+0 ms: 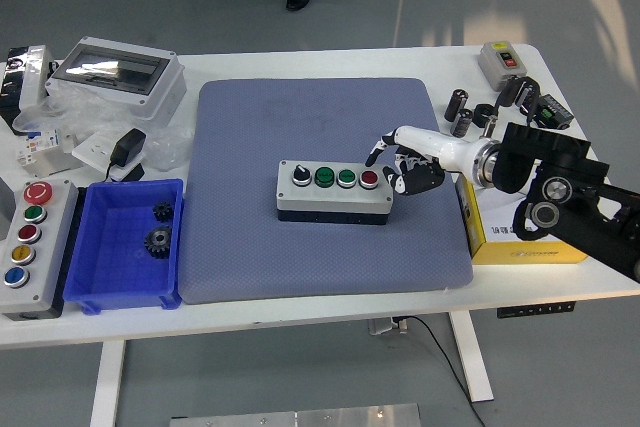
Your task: Pick up the button,place it on the desk,press the button,press the button
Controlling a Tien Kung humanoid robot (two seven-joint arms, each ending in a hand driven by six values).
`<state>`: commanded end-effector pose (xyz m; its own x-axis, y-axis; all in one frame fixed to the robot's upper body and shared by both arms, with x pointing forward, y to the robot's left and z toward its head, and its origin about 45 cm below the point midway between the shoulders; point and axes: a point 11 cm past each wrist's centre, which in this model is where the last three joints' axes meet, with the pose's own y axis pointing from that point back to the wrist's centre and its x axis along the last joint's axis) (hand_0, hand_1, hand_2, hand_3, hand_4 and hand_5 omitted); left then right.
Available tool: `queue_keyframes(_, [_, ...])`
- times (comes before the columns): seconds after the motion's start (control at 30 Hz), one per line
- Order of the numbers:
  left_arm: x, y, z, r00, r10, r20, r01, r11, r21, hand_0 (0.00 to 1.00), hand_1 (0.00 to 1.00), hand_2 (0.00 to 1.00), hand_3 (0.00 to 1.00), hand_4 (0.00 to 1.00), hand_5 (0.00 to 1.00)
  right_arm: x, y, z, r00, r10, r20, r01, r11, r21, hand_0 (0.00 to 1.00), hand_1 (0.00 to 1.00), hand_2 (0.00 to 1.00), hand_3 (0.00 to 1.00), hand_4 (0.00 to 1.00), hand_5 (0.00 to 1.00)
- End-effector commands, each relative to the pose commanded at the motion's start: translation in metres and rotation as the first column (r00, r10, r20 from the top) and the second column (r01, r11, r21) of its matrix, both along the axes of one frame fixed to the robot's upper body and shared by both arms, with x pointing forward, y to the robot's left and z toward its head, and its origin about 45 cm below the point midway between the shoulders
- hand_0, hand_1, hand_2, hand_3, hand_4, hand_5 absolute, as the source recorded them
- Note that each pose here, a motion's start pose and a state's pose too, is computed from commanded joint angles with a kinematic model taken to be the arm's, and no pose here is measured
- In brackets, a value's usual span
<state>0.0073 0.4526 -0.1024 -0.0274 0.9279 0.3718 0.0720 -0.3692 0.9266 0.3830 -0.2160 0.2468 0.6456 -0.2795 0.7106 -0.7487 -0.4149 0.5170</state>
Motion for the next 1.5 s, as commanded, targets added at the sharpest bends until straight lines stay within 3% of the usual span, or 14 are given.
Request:
queue_keyframes(0.4, [-0.0082,-0.004,-0.002,1.000,0.005,-0.028,-0.004,1.000,0.003,0.619,0.558,0.550,0.600,0.530,0.243,0.002,-0.021,0.021,0.961,-0.196,0.196,0.122,0.934,0.335,0.002,0.074,0.187,0.711,0.292,0.002])
queue_keyframes(0.53, [-0.0090,-0.005,-0.002,1.000,0.005,-0.029,-0.005,1.000,0.004,0.619,0.558,0.550,0.600,0.530,0.243,-0.001,-0.034,0.019,0.913,-0.360,0.190,0.192,0.794,0.577,0.002,0.074,0.187,0.711,0.292,0.002])
queue_keyframes(0.57, [-0.0092,-0.005,-0.002,1.000,0.005,-0.030,-0.005,1.000,0.004,0.619,0.558,0.550,0.601,0.531,0.245,-0.002,-0.039,0.016,0.897,-0.405,0.179,0.211,0.747,0.630,0.002,0.086,0.212,0.706,0.362,0.182])
queue_keyframes(0.6, [-0.0094,-0.006,-0.002,1.000,0.005,-0.031,-0.005,1.000,0.003,0.619,0.558,0.550,0.601,0.531,0.245,-0.003,-0.043,0.014,0.884,-0.436,0.168,0.226,0.713,0.663,0.002,0.086,0.212,0.706,0.362,0.182])
queue_keyframes(0.73, [-0.0096,-0.006,-0.002,0.999,0.004,-0.031,-0.004,1.000,0.003,0.619,0.558,0.550,0.601,0.531,0.245,-0.012,-0.069,-0.010,0.799,-0.595,0.083,0.302,0.518,0.800,0.002,0.086,0.212,0.706,0.362,0.182])
queue_keyframes(0.77, [-0.0093,-0.006,-0.002,1.000,0.003,-0.031,-0.003,1.000,0.003,0.618,0.558,0.550,0.600,0.530,0.247,-0.014,-0.074,-0.015,0.785,-0.617,0.066,0.312,0.483,0.818,0.089,0.247,0.441,0.715,0.446,0.222])
queue_keyframes(0.87, [-0.0077,-0.006,-0.002,1.000,0.001,-0.027,-0.001,1.000,0.003,0.618,0.558,0.550,0.600,0.530,0.247,-0.018,-0.083,-0.028,0.757,-0.654,0.019,0.322,0.397,0.859,0.089,0.247,0.441,0.715,0.446,0.222])
queue_keyframes(0.93, [-0.0070,-0.006,-0.002,1.000,0.000,-0.025,0.000,1.000,0.003,0.618,0.558,0.550,0.600,0.530,0.247,-0.018,-0.086,-0.033,0.749,-0.663,0.000,0.317,0.359,0.878,0.089,0.247,0.441,0.715,0.446,0.222])
queue_keyframes(0.97, [-0.0067,-0.006,-0.002,1.000,-0.001,-0.025,0.001,1.000,0.003,0.619,0.560,0.549,0.599,0.529,0.249,-0.019,-0.087,-0.036,0.746,-0.666,-0.013,0.316,0.337,0.887,0.216,0.412,0.560,0.706,0.490,0.245])
queue_keyframes(1.13, [-0.0078,-0.006,-0.002,1.000,-0.001,-0.027,0.001,1.000,0.003,0.619,0.560,0.549,0.599,0.529,0.249,-0.026,-0.096,-0.052,0.725,-0.685,-0.077,0.331,0.248,0.910,0.216,0.412,0.560,0.706,0.490,0.245])
queue_keyframes(1.17, [-0.0081,-0.005,-0.002,1.000,-0.001,-0.027,0.001,1.000,0.003,0.618,0.560,0.549,0.599,0.529,0.247,-0.028,-0.097,-0.055,0.723,-0.685,-0.087,0.336,0.239,0.911,0.533,0.615,0.660,0.701,0.556,0.286])
queue_keyframes(1.33, [-0.0086,-0.006,-0.002,1.000,0.000,-0.027,0.000,1.000,0.002,0.618,0.560,0.549,0.599,0.529,0.247,-0.035,-0.098,-0.066,0.728,-0.673,-0.133,0.354,0.202,0.913,0.533,0.615,0.660,0.701,0.556,0.286])
queue_keyframes(1.37, [-0.0084,-0.006,-0.002,1.000,0.000,-0.026,0.000,1.000,0.002,0.618,0.560,0.549,0.599,0.527,0.245,-0.036,-0.097,-0.067,0.730,-0.669,-0.140,0.356,0.197,0.914,0.729,0.706,0.729,0.694,0.744,0.591])
queue_keyframes(1.5, [-0.0074,-0.006,-0.003,1.000,0.000,-0.024,0.000,1.000,0.001,0.618,0.560,0.549,0.599,0.527,0.245,-0.041,-0.093,-0.072,0.738,-0.655,-0.159,0.361,0.184,0.914,0.729,0.706,0.729,0.694,0.744,0.591])
